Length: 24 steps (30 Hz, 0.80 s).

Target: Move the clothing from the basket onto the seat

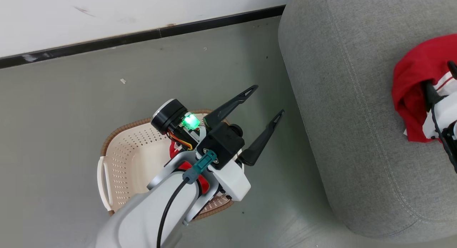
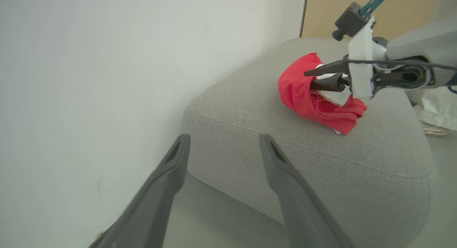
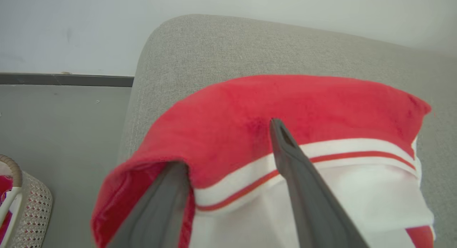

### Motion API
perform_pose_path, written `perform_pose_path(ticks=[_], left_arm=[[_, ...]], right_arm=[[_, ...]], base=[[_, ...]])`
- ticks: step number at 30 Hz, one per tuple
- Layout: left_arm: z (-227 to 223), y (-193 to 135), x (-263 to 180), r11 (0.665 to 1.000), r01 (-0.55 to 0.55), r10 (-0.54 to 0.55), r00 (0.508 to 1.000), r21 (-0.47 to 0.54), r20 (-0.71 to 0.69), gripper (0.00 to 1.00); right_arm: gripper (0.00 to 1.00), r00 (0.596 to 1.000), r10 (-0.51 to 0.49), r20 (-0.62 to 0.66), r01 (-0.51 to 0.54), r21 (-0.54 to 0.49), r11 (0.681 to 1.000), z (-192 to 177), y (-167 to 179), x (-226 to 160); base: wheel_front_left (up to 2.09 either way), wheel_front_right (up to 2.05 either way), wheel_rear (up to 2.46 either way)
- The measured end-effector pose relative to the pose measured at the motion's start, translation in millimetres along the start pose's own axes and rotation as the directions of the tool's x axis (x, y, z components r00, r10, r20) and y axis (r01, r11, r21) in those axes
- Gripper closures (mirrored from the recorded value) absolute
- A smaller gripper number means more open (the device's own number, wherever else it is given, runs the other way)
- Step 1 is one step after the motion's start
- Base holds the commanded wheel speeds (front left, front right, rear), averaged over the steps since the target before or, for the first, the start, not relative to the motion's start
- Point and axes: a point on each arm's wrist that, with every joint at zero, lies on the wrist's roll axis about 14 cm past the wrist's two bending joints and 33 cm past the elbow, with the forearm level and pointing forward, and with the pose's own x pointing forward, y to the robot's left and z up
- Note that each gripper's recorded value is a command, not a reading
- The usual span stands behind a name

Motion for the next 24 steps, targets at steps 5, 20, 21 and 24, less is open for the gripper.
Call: perform_pose_path(ticks=[5,20,21,24], left_arm=[[-2,1,0,1.0,-0.001,0.002,1.0,0.011,-0.006,0.0],[0,10,-15,0.997,-0.078,0.079,0.997,0.021,-0.002,0.0],[0,12,-18,0.996,-0.091,0.091,0.996,0.018,-0.001,0.0],[1,21,-25,0.99,-0.138,0.138,0.99,0.019,0.002,0.0]], right_arm=[[0.0,0.999,-0.012,0.032,0.013,-0.009,1.0,5,-6,-13],[0.0,0.979,-0.061,0.196,0.068,-0.026,0.997,45,-28,-59],[0.0,0.974,-0.059,0.219,0.066,-0.023,0.998,52,-26,-60],[0.0,0.96,-0.055,0.275,0.057,0.002,0.998,69,-19,-65]], base=[[0.0,0.0,0.0],[0.0,0.0,0.0],[0.0,0.0,0.0],[0.0,0.0,0.0]])
